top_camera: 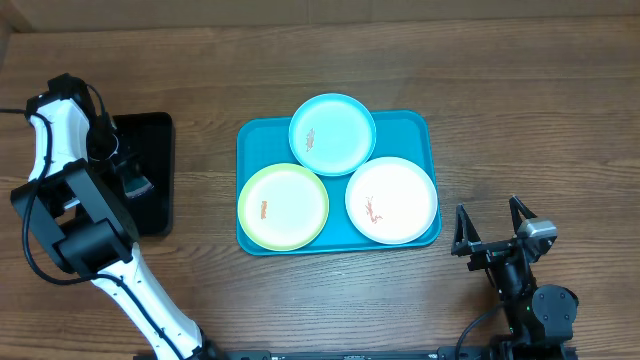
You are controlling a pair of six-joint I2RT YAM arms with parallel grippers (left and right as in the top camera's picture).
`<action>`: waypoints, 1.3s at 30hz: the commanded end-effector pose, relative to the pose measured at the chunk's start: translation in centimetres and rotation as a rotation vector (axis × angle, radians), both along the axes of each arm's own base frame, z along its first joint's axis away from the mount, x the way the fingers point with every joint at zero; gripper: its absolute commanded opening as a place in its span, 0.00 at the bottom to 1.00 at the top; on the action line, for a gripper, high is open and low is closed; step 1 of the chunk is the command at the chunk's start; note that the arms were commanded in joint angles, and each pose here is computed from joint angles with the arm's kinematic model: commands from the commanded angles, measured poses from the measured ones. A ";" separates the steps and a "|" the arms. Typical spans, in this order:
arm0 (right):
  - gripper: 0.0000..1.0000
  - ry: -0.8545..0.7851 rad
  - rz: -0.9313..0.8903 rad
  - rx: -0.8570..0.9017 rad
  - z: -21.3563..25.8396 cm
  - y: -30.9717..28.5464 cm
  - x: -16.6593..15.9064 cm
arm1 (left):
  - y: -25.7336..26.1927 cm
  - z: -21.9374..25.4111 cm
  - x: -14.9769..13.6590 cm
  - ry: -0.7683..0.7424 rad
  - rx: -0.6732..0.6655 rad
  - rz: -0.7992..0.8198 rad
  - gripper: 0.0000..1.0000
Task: Clean dirty plates on tray and stack at the side
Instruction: 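Lift the sponge with the left gripper and carry it toward the plates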
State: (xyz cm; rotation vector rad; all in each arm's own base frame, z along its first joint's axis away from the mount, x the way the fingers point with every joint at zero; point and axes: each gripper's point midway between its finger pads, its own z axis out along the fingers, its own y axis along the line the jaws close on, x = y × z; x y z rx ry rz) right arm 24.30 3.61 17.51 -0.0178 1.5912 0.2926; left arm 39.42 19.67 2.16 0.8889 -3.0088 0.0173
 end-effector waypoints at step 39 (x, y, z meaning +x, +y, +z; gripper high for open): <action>1.00 -0.002 -0.012 -0.003 -0.2 -0.2 0.1 | 1.2 1.4 -0.8 0.037 0.058 0.007 0.04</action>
